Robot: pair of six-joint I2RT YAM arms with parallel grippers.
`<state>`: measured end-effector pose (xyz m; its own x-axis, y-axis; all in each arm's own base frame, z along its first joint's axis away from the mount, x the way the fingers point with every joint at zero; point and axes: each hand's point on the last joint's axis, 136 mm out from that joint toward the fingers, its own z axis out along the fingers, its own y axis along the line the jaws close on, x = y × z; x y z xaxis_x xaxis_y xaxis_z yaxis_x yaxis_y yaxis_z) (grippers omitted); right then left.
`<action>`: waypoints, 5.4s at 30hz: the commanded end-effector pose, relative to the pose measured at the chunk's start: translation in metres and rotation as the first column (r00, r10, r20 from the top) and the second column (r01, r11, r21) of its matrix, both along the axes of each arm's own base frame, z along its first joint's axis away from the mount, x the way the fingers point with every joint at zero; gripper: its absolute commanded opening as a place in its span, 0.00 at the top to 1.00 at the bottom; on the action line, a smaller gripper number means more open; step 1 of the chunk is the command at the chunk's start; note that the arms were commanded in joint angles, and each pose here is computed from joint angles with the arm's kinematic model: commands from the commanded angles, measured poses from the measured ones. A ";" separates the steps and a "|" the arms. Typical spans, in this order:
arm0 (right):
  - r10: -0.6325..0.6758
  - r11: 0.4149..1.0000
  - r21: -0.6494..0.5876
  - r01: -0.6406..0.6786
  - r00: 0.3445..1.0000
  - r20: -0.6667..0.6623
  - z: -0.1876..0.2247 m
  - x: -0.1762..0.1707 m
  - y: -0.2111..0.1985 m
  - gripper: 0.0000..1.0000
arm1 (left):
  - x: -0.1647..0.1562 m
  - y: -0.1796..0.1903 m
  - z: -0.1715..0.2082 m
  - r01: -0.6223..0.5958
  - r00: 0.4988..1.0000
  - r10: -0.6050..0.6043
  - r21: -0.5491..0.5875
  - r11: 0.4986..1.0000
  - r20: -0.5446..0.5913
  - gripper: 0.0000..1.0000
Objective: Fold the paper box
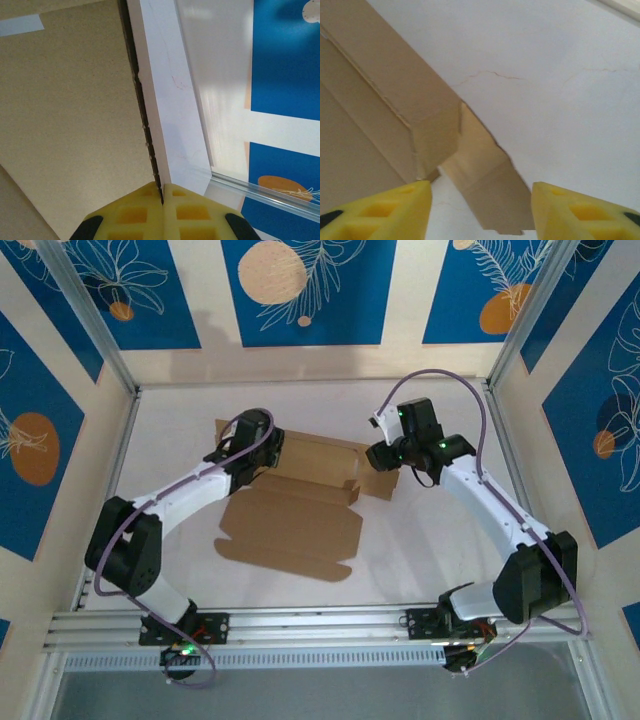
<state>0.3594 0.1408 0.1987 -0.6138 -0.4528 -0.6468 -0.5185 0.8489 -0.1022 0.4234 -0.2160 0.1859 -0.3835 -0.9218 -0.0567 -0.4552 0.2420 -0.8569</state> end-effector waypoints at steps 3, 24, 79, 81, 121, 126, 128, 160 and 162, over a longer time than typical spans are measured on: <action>0.046 0.995 -0.079 -0.055 0.993 -0.111 -0.031 0.001 -0.007 0.33 | -0.003 0.006 0.007 -0.007 0.999 0.006 0.022 1.000 0.047 1.00; -0.096 0.973 -0.222 0.070 0.990 -0.105 -0.041 0.019 -0.003 0.86 | -0.019 0.008 0.020 0.077 0.984 -0.084 0.047 0.996 0.154 1.00; -0.247 0.787 0.493 0.371 0.921 -0.300 -0.007 -0.027 0.104 0.75 | -0.059 0.018 -0.003 0.164 0.943 -0.240 0.306 0.938 0.230 1.00; -0.204 0.767 0.531 0.361 0.921 -0.331 -0.008 -0.029 0.112 0.70 | -0.059 0.019 -0.006 0.163 0.944 -0.239 0.308 0.937 0.226 1.00; -0.545 0.771 0.276 0.573 0.819 -0.178 -0.044 -0.081 -0.066 0.78 | -0.075 0.031 -0.002 0.148 0.899 -0.283 0.376 0.915 0.335 1.00; -0.517 0.788 0.237 0.568 0.820 -0.244 -0.077 -0.062 -0.064 0.81 | -0.077 0.031 0.002 0.149 0.892 -0.290 0.381 0.913 0.346 1.00; -0.416 0.832 0.276 0.481 0.871 -0.262 -0.079 -0.055 -0.043 0.81 | -0.078 0.034 0.001 0.141 0.896 -0.283 0.386 0.912 0.342 1.00; 0.479 0.846 0.258 -0.466 0.878 0.015 -0.076 -0.152 0.129 0.20 | -0.080 0.040 -0.010 0.117 0.913 -0.241 0.357 0.927 0.329 1.00; 0.509 0.827 0.261 -0.498 0.860 0.027 -0.075 -0.154 0.136 0.19 | -0.080 0.041 -0.010 0.114 0.914 -0.239 0.356 0.927 0.328 1.00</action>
